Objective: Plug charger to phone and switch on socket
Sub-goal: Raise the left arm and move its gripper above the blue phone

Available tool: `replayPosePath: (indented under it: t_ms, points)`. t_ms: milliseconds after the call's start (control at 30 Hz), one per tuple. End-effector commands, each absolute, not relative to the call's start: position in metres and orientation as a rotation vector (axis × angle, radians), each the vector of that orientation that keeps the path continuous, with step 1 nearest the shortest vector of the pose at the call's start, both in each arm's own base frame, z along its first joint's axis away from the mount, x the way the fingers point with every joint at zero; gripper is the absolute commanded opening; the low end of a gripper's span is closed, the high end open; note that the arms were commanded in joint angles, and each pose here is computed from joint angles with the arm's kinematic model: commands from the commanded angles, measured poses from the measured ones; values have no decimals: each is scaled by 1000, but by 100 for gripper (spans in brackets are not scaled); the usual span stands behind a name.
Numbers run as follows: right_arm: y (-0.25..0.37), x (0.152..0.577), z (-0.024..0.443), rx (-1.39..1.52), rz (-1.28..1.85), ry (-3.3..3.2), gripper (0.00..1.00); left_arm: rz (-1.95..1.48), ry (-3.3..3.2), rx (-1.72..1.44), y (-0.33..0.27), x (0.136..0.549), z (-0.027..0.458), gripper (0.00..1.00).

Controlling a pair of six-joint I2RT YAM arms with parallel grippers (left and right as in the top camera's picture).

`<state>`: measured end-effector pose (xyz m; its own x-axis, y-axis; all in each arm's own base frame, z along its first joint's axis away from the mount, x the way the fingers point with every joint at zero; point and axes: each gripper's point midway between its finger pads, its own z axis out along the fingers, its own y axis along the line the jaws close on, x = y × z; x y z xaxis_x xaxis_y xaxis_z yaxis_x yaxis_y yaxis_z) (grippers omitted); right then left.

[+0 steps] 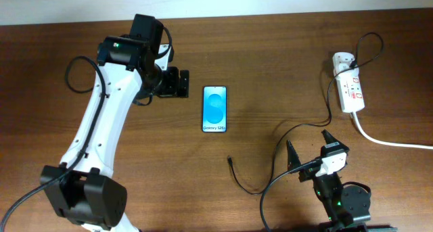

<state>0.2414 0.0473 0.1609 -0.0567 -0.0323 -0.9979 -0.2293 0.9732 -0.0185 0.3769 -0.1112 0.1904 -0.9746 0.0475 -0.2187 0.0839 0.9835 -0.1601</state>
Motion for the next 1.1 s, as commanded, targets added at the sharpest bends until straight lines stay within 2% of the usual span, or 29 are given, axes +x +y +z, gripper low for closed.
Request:
replayPosePath:
  t_ms: [0, 233, 333, 433, 1067]
  points:
    - [45, 242, 158, -190, 161, 1630, 98, -228, 2898, 76, -110, 383, 192, 99]
    - [45, 242, 158, -190, 161, 1630, 98, -191, 2959, 70, -109, 390, 164, 99]
    - [45, 242, 158, -190, 161, 1630, 98, -182, 2953, 67, -109, 392, 164, 99]
    - [45, 242, 158, -190, 161, 1630, 99, -66, 2940, -77, -94, 397, 162, 99]
    - [45, 242, 158, -190, 161, 1630, 98, -127, 2937, 15, -103, 400, 160, 99]
